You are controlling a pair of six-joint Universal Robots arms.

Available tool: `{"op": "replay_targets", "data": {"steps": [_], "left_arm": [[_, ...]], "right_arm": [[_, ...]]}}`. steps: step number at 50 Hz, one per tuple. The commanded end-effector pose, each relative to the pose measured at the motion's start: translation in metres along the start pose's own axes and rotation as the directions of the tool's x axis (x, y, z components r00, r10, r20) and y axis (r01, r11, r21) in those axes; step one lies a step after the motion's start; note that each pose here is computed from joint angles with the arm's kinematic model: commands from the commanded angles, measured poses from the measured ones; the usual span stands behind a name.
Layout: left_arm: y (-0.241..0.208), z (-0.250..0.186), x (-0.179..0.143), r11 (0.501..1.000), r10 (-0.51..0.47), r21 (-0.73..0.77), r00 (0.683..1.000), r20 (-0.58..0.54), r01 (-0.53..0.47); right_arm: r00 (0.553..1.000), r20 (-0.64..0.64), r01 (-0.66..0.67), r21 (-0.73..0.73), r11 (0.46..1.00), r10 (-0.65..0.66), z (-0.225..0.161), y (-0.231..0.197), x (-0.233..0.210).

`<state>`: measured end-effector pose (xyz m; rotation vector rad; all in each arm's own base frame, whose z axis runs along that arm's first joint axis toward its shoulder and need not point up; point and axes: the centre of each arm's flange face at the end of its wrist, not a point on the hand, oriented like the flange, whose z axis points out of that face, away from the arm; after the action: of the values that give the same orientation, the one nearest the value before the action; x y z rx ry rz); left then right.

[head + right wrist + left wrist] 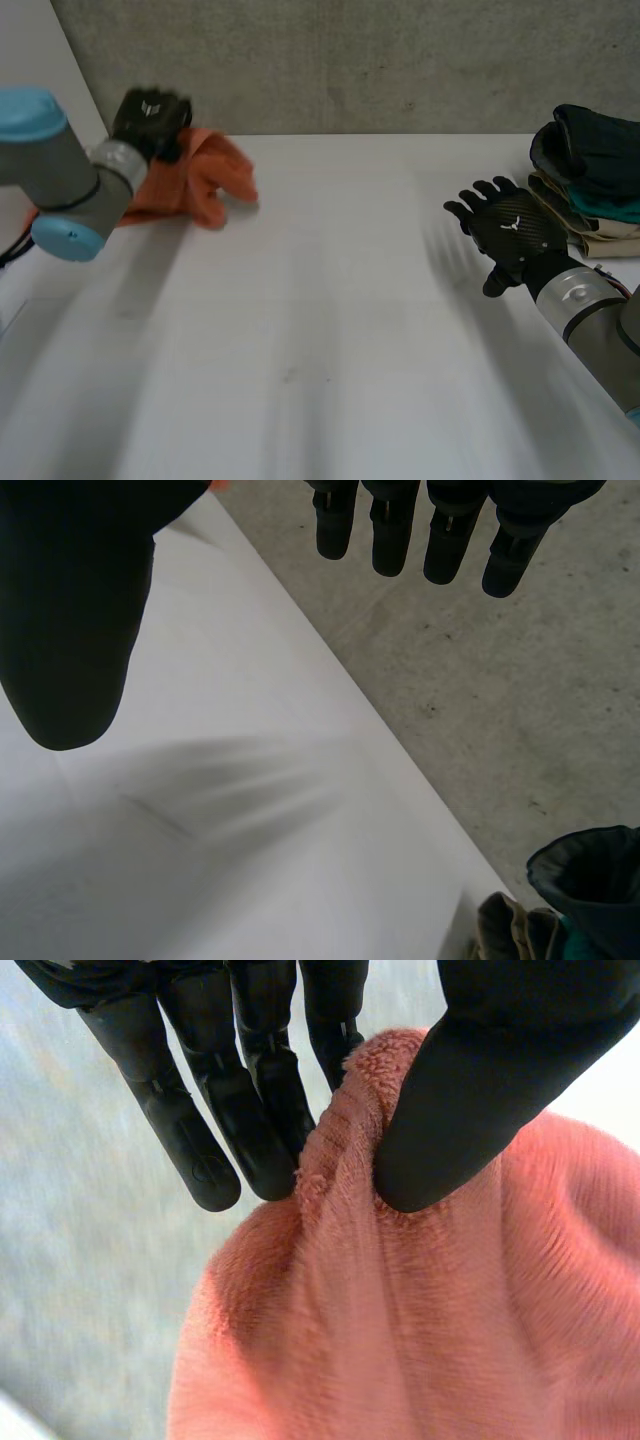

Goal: Fold the laundry.

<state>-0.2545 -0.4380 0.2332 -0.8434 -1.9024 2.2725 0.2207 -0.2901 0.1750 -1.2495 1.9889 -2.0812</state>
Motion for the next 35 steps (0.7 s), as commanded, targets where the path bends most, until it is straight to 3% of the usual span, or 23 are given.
{"op": "replay_targets", "data": {"steps": [1,5,7,14,19,23,28,32,35], "left_arm": [[-0.116,-0.052,0.056,0.957,-0.206,0.176,0.967,-0.148,0.231],[-0.135,-0.071,0.099,0.939,-0.255,0.172,0.937,-0.239,0.299],[-0.133,-0.081,0.141,0.938,-0.267,0.138,0.917,-0.296,0.318],[-0.093,-0.082,0.221,0.945,-0.298,0.034,0.896,-0.330,0.327],[-0.070,-0.099,0.270,0.935,-0.338,-0.043,0.847,-0.411,0.352],[-0.071,-0.100,0.273,0.915,-0.387,-0.063,0.818,-0.425,0.399],[-0.093,-0.100,0.259,0.910,-0.384,-0.019,0.825,-0.415,0.414],[-0.107,-0.094,0.215,0.911,-0.385,0.006,0.856,-0.347,0.412],[-0.109,-0.092,0.169,0.926,-0.358,0.021,0.896,-0.263,0.376]], "right_arm": [[0.999,-0.038,0.005,0.003,1.000,-0.005,-0.003,-0.007,0.008],[0.996,-0.086,0.008,-0.003,1.000,-0.008,-0.006,-0.013,0.015],[0.994,-0.109,0.008,-0.002,1.000,-0.008,-0.008,-0.017,0.018],[0.984,-0.149,-0.093,0.020,0.995,0.095,-0.011,-0.023,0.026],[0.968,-0.211,-0.139,0.013,0.990,0.139,-0.009,-0.017,0.043],[0.956,-0.254,-0.150,0.000,0.989,0.145,-0.009,-0.011,0.056],[0.956,-0.257,-0.150,-0.001,0.989,0.145,-0.009,-0.010,0.057],[0.956,-0.256,-0.153,-0.010,0.988,0.146,-0.010,-0.008,0.057],[0.960,-0.235,-0.164,-0.033,0.986,0.152,-0.012,-0.007,0.051]]}}
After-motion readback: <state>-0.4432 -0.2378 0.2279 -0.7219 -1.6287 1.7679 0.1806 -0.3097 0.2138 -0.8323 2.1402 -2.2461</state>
